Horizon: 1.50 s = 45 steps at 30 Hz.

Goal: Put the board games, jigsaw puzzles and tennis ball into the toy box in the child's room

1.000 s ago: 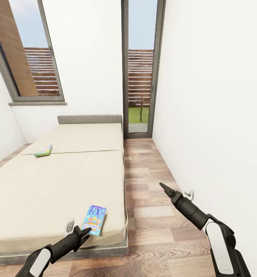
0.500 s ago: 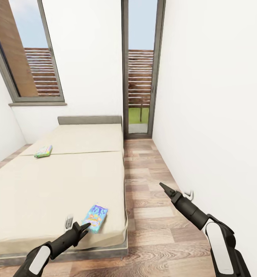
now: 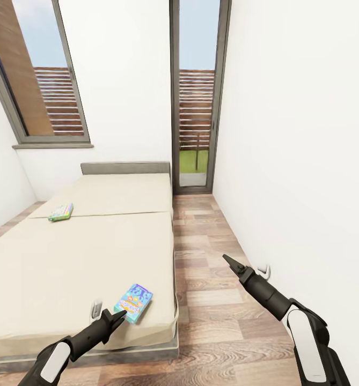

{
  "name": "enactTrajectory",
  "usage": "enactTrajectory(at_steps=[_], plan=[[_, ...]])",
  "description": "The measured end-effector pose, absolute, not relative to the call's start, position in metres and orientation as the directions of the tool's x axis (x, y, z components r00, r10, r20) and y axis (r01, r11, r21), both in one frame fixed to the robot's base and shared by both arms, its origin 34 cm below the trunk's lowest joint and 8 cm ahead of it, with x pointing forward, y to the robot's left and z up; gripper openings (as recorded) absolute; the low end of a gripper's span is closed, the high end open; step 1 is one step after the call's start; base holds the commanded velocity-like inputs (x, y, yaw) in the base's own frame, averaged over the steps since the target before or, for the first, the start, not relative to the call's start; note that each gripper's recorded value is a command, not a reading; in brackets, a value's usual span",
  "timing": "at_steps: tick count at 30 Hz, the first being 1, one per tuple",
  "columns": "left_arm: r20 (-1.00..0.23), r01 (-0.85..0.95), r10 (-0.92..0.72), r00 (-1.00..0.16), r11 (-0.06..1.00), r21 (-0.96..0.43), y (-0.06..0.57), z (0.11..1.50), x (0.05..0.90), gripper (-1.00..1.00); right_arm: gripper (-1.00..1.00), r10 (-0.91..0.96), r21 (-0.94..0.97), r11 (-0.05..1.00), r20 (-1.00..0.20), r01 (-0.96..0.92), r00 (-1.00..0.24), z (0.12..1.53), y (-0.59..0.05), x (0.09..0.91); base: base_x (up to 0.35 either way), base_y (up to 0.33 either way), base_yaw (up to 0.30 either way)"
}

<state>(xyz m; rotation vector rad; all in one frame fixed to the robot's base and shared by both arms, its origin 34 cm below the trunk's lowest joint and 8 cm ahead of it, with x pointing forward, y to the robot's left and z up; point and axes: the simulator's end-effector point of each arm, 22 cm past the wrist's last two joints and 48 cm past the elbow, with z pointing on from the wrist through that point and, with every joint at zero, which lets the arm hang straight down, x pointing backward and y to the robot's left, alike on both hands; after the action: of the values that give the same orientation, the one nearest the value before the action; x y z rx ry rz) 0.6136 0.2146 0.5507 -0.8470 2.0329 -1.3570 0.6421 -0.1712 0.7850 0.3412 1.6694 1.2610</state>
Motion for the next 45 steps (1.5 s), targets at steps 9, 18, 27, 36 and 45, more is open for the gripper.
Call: enactTrajectory(at_steps=[9,18,27,36,45], plan=[[-0.095,-0.2,-0.753,-0.651,0.292,-0.935,0.215,0.551,0.614,-1.0,1.0,0.7,0.85,0.422,-0.526,-0.315,-0.482,0.785,-0.171,0.642,0.0,0.0,0.0],[-0.097,-0.199,-0.752,-0.652,0.293,-0.935,0.215,0.551,0.614,-1.0,1.0,0.7,0.85,0.422,-0.526,-0.315,-0.482,0.785,-0.171,0.642,0.0,0.0,0.0],[-0.096,-0.199,-0.753,-0.651,0.291,-0.936,0.215,0.559,0.615,-1.0,1.0,0.7,0.85,0.422,-0.526,-0.315,-0.482,0.793,-0.171,0.644,0.0,0.0,0.0],[-0.095,-0.199,-0.753,-0.652,0.29,-0.936,0.214,0.577,0.618,-1.0,1.0,0.701,0.85,0.422,-0.526,-0.315,-0.482,0.812,-0.171,0.647,0.0,0.0,0.0],[-0.094,-0.2,-0.753,-0.652,0.29,-0.936,0.214,0.595,0.621,-1.0,1.0,0.701,0.85,0.422,-0.526,-0.315,-0.482,0.83,-0.171,0.65,0.0,0.0,0.0]])
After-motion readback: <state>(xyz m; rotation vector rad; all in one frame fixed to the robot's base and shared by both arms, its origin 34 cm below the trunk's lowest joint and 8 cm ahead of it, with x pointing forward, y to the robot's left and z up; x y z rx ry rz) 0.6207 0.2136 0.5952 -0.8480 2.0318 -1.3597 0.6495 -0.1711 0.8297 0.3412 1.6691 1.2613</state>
